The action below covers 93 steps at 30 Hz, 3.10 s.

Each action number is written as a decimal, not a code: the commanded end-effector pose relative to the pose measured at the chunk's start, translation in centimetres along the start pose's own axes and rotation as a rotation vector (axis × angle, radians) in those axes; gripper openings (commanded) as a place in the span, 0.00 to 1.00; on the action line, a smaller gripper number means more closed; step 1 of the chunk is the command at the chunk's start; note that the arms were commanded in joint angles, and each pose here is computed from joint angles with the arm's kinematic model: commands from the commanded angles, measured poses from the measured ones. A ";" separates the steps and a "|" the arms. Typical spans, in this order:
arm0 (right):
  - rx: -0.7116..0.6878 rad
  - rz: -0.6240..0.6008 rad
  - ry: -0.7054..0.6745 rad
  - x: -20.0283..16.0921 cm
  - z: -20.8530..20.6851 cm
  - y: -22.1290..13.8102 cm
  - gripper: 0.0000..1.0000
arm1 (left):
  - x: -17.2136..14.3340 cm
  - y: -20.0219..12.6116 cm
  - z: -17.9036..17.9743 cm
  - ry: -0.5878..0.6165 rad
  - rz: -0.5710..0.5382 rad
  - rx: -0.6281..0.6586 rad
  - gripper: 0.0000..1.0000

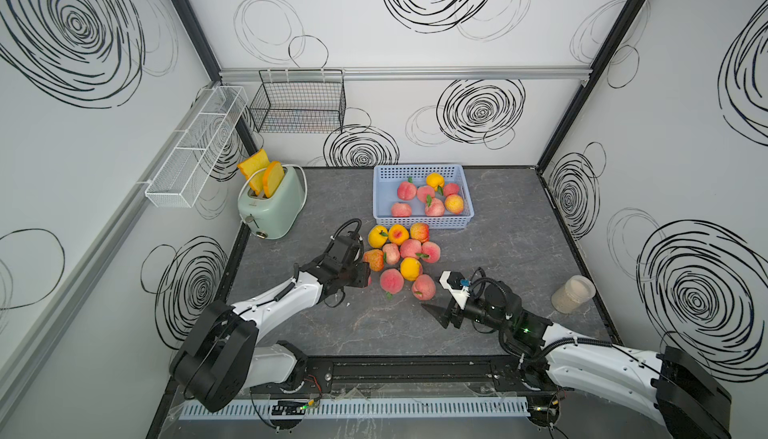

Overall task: Put the peaches into the basket
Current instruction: Pick up the peach from the center of the board, then place the peach in the basket.

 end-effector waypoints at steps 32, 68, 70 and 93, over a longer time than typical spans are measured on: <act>-0.076 -0.136 -0.054 1.9 0.0 -0.9 0.84 | 24.3 0.7 -2.9 0.179 -0.406 0.067 0.56; -0.144 -0.142 -0.050 1.8 -1.0 -1.0 0.85 | 23.2 11.5 -2.8 0.204 -0.264 0.128 0.58; -0.149 -0.137 -0.051 1.7 -1.1 -1.0 0.85 | 23.2 11.4 -3.0 0.195 -0.275 0.112 0.59; -0.164 -0.120 -0.049 1.6 -1.3 -0.7 0.85 | 22.5 11.3 -3.3 0.135 -0.310 0.058 0.84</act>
Point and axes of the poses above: each gripper's point midway between its finger pads, its own y axis out along the fingers, its own z axis along the line the jaws close on, x = y × z, the point moved 3 cm from there along -y, back along the fingers, and after that the axes turned 10 degrees about y, right-handed, at the moved point
